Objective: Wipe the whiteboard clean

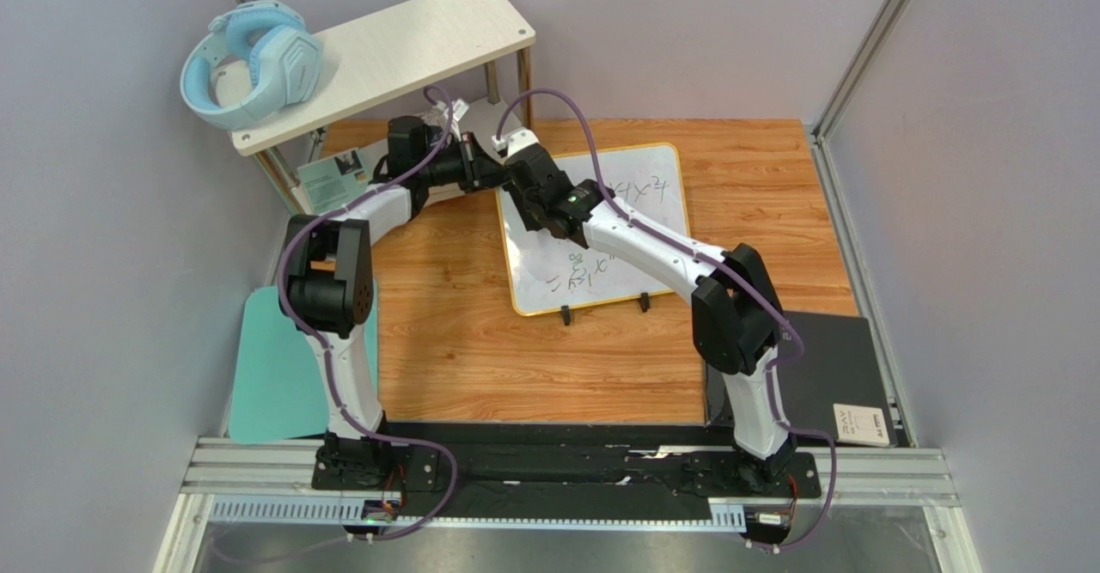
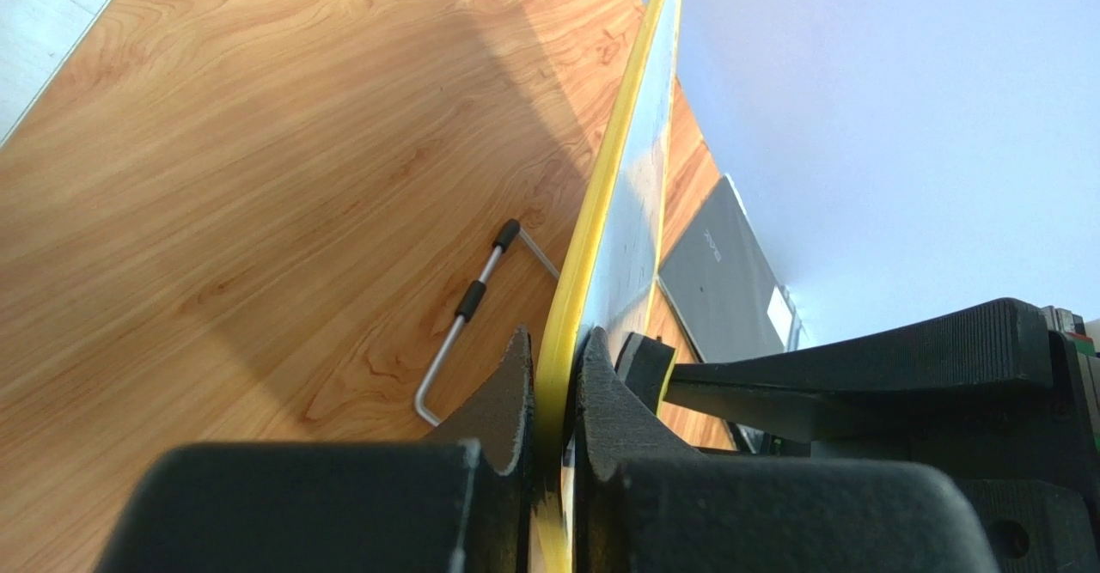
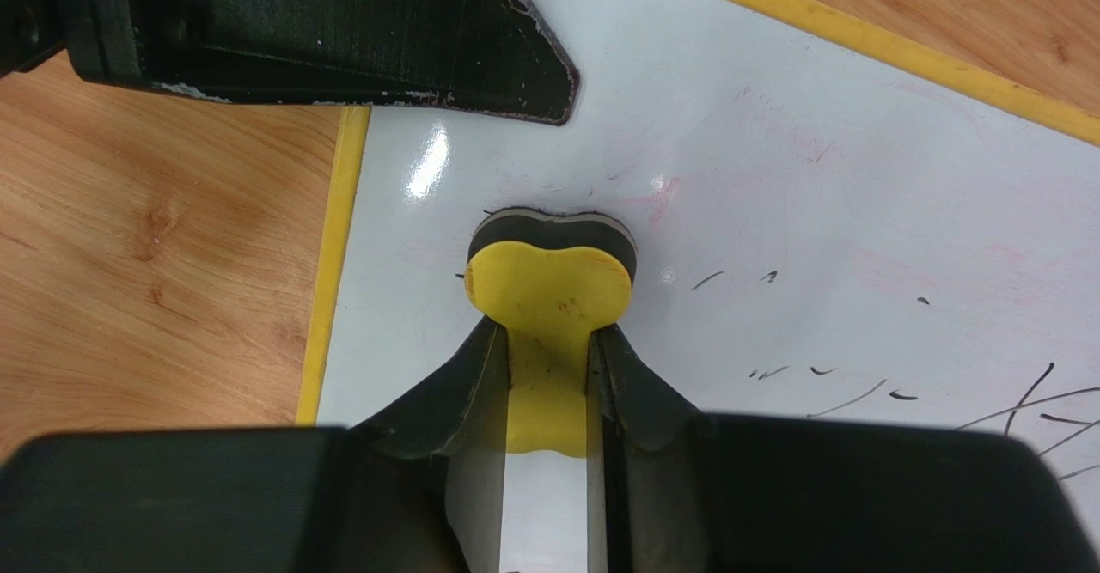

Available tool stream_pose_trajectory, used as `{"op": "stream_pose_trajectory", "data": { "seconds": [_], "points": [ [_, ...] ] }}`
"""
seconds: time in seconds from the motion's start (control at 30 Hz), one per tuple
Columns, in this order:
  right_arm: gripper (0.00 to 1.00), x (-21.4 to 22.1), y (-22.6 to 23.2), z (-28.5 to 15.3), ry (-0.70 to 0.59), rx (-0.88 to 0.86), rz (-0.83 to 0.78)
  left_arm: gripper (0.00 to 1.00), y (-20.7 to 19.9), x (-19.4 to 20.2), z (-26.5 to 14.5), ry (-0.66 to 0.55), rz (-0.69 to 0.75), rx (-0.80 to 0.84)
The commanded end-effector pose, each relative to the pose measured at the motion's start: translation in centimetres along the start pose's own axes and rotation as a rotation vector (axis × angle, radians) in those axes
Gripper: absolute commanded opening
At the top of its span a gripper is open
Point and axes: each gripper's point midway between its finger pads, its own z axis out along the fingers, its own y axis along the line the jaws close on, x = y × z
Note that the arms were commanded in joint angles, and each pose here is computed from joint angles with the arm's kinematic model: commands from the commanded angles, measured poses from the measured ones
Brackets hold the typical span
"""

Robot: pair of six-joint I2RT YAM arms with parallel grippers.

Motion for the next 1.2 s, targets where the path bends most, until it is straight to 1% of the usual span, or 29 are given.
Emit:
{"op": "stream_pose_trajectory", "data": {
  "seconds": [0.0,0.1,0.37,0.47,0.57,0.67,0.7,0.77,0.8,0.83,0.87,0.9,0.97,1.0,1.1,1.17],
  "points": [
    [0.0,4.6,4.1,2.4,0.134,-0.116,-0.017,0.0,1.6,-2.4,0.9,-0.073,0.261,-0.109],
    [0.0,3.8,4.6,2.9,0.13,-0.132,-0.015,0.0,1.7,-2.5,0.9,-0.068,0.26,-0.11],
    [0.0,4.2,6.9,2.4,0.149,-0.219,-0.057,0.0,1.8,-2.4,0.9,-0.067,0.258,-0.113],
    [0.0,5.2,5.9,2.9,0.169,-0.155,-0.045,0.0,1.7,-2.5,0.9,-0.067,0.259,-0.114],
    [0.0,6.5,3.3,3.7,0.205,-0.088,0.026,0.0,1.7,-2.5,0.8,-0.066,0.26,-0.118],
    [0.0,7.1,-0.5,3.9,0.225,-0.027,0.139,0.0,1.6,-2.5,0.8,-0.066,0.263,-0.12],
    [0.0,6.9,-2.6,4.2,0.211,0.024,0.167,0.0,1.6,-2.5,0.8,-0.066,0.263,-0.12],
    [0.0,7.0,-4.9,4.2,0.201,0.087,0.194,0.0,1.6,-2.5,0.7,-0.065,0.259,-0.12],
    [0.0,7.4,-7.2,4.1,0.203,0.141,0.216,0.0,1.6,-2.6,0.7,-0.066,0.258,-0.12],
    [0.0,7.6,-8.3,4.0,0.201,0.168,0.231,0.0,1.6,-2.5,0.8,-0.064,0.259,-0.119],
    [0.0,7.9,-9.3,4.0,0.204,0.193,0.245,0.0,1.5,-2.6,0.7,-0.067,0.26,-0.119],
    [0.0,8.5,-11.6,3.8,0.21,0.247,0.269,0.0,1.5,-2.6,0.7,-0.067,0.26,-0.119],
    [0.0,9.2,-13.7,3.5,0.216,0.303,0.297,0.0,1.5,-2.6,0.6,-0.066,0.257,-0.122],
    [0.0,10.3,-15.6,3.3,0.232,0.35,0.315,0.0,1.5,-2.6,0.6,-0.066,0.26,-0.123],
    [0.0,11.4,-18.8,2.7,0.244,0.42,0.358,0.0,1.4,-2.8,0.5,-0.069,0.263,-0.125],
    [0.0,11.9,-19.1,2.8,0.258,0.401,0.357,0.0,1.3,-2.9,0.4,-0.068,0.266,-0.125]
  ]
}}
